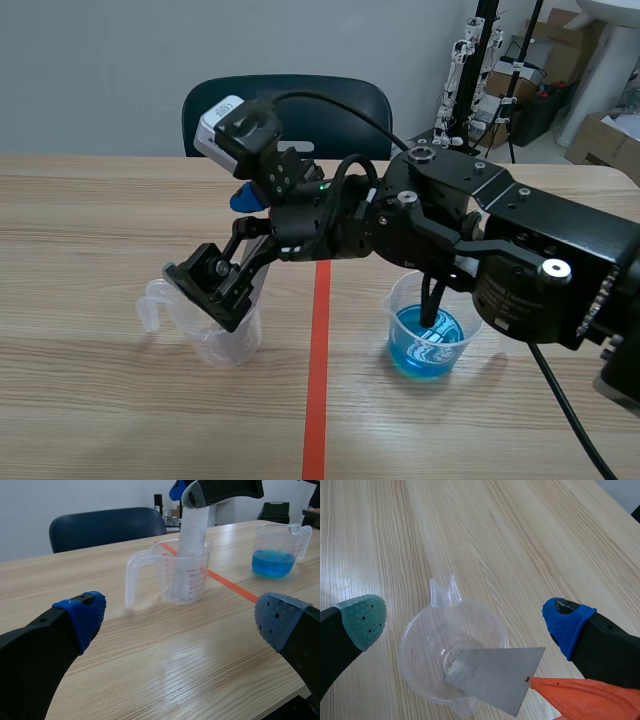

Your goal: Do the redox reaction experiment. return to the home posture

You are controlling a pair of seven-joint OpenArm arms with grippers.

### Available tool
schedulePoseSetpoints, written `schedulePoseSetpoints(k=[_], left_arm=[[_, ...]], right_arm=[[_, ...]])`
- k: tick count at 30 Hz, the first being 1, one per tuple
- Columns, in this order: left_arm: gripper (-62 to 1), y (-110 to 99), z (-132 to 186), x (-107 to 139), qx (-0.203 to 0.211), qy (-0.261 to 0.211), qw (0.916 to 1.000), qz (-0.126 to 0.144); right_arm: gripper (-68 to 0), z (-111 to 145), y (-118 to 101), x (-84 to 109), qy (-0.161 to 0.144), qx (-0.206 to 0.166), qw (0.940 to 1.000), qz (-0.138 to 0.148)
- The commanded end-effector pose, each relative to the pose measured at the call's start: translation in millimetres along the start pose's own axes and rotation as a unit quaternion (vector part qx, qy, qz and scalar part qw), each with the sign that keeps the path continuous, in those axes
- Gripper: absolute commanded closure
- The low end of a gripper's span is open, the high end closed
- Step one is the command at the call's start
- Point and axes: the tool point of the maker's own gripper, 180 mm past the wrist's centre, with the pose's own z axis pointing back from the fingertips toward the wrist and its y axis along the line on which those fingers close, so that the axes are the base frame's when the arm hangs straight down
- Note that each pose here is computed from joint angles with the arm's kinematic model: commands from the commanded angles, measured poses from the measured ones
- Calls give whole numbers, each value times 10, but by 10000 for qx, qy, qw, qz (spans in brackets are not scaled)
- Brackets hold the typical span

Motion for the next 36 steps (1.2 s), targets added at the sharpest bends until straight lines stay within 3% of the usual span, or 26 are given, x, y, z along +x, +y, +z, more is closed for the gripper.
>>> schedulePoseSetpoints(k=[1, 18, 28, 36], left_arm=[[-623, 27, -25, 112, 18, -299, 9995, -15], [-623, 28, -24, 112, 19, -299, 9995, -16], [-623, 27, -23, 112, 20, -298, 9996, -14], [-623, 30, -23, 113, 24, -300, 9995, -15]], right_arm=[[-679, -21, -78, 278, -317, -41, 9994, 158], [-679, 4, -250, 569, -525, -127, 9978, 388], [-679, 40, -344, 862, -775, -124, 9960, 438], [-679, 140, -405, 1214, -991, -176, 9925, 692]])
